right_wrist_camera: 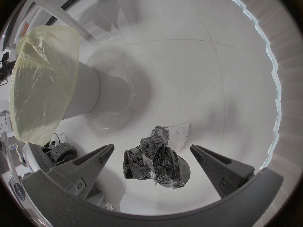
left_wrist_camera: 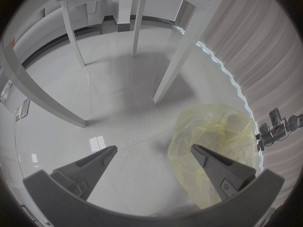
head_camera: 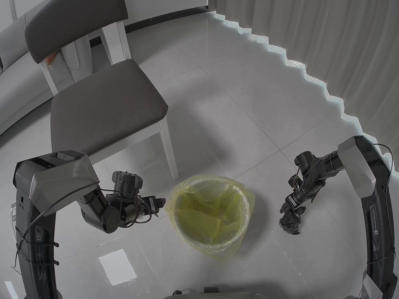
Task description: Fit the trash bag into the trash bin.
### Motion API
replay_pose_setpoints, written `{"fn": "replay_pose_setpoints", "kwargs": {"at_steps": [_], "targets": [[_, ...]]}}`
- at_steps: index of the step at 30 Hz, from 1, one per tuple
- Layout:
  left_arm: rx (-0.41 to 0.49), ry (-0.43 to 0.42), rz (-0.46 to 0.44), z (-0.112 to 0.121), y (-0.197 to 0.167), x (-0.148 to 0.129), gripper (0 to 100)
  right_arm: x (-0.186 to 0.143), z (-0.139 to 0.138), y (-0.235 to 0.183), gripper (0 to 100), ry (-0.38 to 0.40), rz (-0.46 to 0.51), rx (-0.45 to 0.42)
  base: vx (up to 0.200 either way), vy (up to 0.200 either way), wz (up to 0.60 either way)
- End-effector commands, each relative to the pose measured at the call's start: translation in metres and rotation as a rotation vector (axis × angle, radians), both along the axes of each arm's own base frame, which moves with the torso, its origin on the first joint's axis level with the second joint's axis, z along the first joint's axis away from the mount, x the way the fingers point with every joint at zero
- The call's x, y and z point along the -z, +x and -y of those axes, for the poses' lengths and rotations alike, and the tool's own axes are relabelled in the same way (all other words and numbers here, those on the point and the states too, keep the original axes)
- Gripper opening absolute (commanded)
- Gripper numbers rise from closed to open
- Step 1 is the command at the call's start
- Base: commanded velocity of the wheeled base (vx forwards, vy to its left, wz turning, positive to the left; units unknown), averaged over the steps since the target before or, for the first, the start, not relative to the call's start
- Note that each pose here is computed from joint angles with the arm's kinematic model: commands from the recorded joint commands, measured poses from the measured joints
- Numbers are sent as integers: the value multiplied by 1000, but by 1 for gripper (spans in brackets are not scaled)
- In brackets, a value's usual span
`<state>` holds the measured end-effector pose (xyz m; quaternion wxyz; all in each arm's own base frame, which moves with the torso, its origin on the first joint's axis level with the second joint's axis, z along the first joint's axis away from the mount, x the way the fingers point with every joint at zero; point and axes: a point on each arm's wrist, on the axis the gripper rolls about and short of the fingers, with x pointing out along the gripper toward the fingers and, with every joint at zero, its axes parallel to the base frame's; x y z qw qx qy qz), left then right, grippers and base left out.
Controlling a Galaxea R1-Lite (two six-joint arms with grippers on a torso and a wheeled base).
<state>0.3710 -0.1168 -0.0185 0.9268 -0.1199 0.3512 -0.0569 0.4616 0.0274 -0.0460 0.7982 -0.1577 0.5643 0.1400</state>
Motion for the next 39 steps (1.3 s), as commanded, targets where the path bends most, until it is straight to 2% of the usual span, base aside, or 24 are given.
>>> {"fn": "replay_pose_setpoints", "kwargs": {"at_steps": [1, 6, 7, 20, 27, 34, 35, 36, 39], "targets": [[-1, -2, 9, 0, 0, -4, 100, 5, 0, 6, 100, -13, -15, -31, 0, 0, 0], [-1, -4, 15, 0, 0, -5, 100, 5, 0, 5, 100, -23, -20, -58, 0, 0, 0], [1, -4, 18, 0, 1, -6, 100, 5, 0, 5, 0, -22, -20, -57, 0, 0, 0], [14, -14, 44, 5, -2, -18, 100, 1, 13, 2, 0, -18, -23, -42, 0, 0, 0], [12, -15, 39, 3, -7, -21, 100, -42, 20, -10, 0, -9, 29, -28, 0, 0, 0], [12, -22, 54, 1, -16, -31, 100, -104, 17, -36, 0, 9, 109, -37, 0, 0, 0], [12, -22, 54, 1, -16, -31, 100, -104, 17, -36, 0, 9, 109, -37, 0, 0, 0], [18, -24, 63, 1, -21, -35, 100, -125, 15, -45, 0, 14, 144, -45, 0, 0, 0], [23, -30, 76, 0, -29, -40, 100, -155, 7, -59, 0, 18, 202, -64, 0, 0, 0]]}}
